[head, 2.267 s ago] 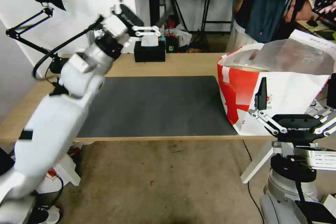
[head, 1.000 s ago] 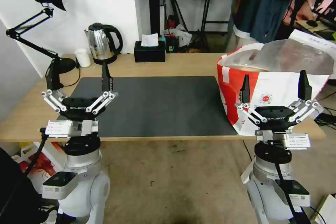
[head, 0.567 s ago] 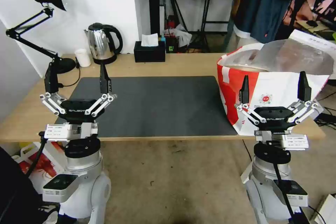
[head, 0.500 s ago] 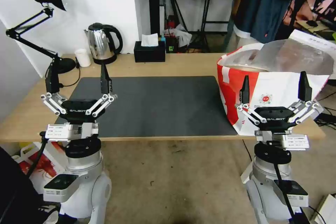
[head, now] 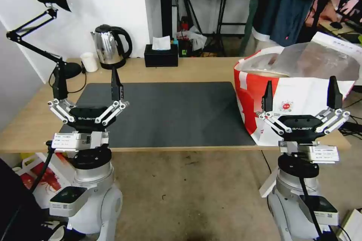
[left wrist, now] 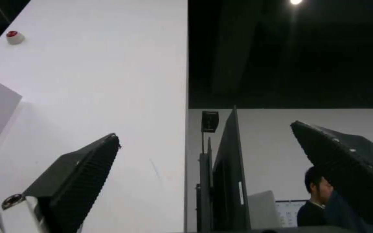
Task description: Pick up the trash from the table and place it into the takeout bag.
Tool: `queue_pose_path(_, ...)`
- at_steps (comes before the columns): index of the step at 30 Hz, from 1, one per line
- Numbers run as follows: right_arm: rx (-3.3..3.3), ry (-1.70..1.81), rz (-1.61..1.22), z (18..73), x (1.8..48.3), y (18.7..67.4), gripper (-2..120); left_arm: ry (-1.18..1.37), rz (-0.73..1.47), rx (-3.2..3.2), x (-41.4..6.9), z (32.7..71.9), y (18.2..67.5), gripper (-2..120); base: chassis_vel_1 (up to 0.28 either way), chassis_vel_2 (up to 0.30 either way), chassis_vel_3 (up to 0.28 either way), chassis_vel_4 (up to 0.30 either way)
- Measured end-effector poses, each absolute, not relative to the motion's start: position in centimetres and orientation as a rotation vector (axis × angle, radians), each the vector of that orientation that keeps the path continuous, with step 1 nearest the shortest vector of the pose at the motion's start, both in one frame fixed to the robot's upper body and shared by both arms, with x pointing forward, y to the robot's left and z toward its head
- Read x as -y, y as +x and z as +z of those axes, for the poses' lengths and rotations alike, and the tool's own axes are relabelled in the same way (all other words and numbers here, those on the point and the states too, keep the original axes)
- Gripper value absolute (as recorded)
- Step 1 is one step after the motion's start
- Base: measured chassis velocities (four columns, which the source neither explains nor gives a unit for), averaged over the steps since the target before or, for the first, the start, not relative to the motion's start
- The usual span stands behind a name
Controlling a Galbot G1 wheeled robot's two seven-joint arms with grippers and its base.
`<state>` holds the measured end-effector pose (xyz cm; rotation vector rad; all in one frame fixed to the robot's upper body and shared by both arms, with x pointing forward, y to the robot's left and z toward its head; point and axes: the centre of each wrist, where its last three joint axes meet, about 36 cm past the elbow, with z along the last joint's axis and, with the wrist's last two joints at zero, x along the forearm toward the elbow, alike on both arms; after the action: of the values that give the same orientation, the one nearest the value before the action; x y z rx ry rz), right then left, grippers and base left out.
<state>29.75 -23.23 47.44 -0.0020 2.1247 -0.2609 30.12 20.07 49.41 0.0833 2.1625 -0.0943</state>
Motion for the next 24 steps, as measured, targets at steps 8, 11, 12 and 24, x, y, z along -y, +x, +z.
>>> queue_pose_path(8, -2.126, 0.000, -0.260, 47.52, 23.23, 29.50, 100, 0.086, -0.096, -2.163, -20.01, 49.47, 29.96, 100, 0.000, 0.000, 0.000, 0.000)
queue_pose_path(11, -2.127, 0.001, -0.260, 47.55, 23.22, 29.41, 100, 0.087, -0.097, -2.162, -19.98, 49.48, 29.95, 100, 0.000, 0.000, 0.000, 0.000)
queue_pose_path(12, -2.125, 0.002, -0.261, 47.61, 23.23, 29.38, 100, 0.088, -0.097, -2.162, -19.96, 49.48, 29.95, 100, 0.000, 0.000, 0.000, 0.000)
queue_pose_path(24, -2.124, 0.004, -0.262, 47.70, 23.31, 29.30, 100, 0.092, -0.100, -2.161, -19.85, 49.58, 29.79, 100, 0.000, 0.000, 0.000, 0.000)
